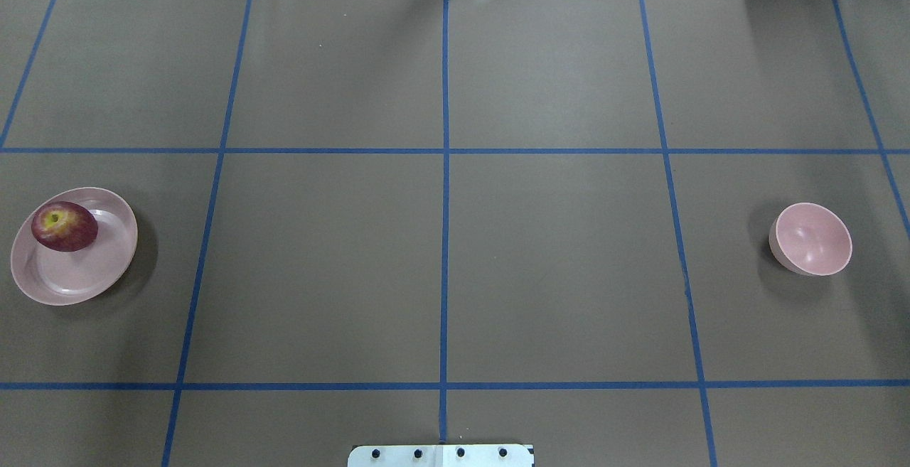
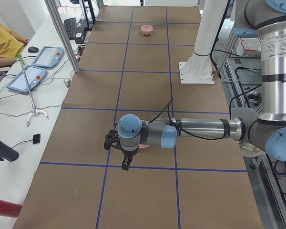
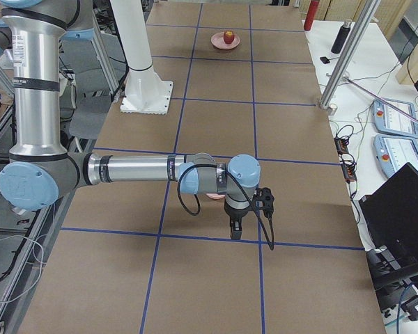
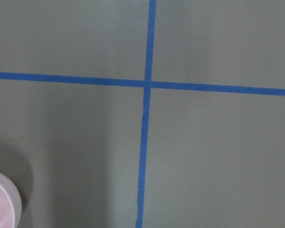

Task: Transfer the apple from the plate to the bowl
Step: 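Reach the right gripper toward the rim of the small pink bowl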

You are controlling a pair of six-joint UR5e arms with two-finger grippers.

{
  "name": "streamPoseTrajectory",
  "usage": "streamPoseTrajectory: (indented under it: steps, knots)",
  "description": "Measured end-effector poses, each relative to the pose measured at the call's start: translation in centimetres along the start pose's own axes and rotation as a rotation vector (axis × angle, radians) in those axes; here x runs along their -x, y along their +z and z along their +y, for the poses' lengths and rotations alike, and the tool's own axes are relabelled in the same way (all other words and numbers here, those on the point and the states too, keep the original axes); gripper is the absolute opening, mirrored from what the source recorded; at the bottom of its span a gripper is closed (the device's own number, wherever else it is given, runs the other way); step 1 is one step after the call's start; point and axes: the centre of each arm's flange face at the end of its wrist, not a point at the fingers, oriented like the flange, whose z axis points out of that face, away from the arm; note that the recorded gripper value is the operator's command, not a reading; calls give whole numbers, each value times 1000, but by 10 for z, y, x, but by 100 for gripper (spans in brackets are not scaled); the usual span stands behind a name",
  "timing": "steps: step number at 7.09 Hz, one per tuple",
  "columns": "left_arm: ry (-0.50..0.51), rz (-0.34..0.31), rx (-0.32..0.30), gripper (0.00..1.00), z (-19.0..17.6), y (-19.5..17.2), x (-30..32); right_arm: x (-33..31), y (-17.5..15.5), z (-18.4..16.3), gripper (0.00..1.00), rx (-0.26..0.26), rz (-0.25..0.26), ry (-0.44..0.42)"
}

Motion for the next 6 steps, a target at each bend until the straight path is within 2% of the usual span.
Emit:
streamPoseTrajectory:
  steps: [2,4,5,6]
  knots:
    - [-13,6,8,98,-4,-3,-4,2,-2,-2,100,-4,0,-4]
    - [7,6,-10,98,-8,-15,-18,23,-20,-7,100,-40,-23,-45]
    - [12,5,-14,98,-8,-17,-20,50,-32,-10,100,-61,-76,-89]
    - [14,6,-14,98,-7,-17,-21,80,-33,-13,100,-52,-156,-117]
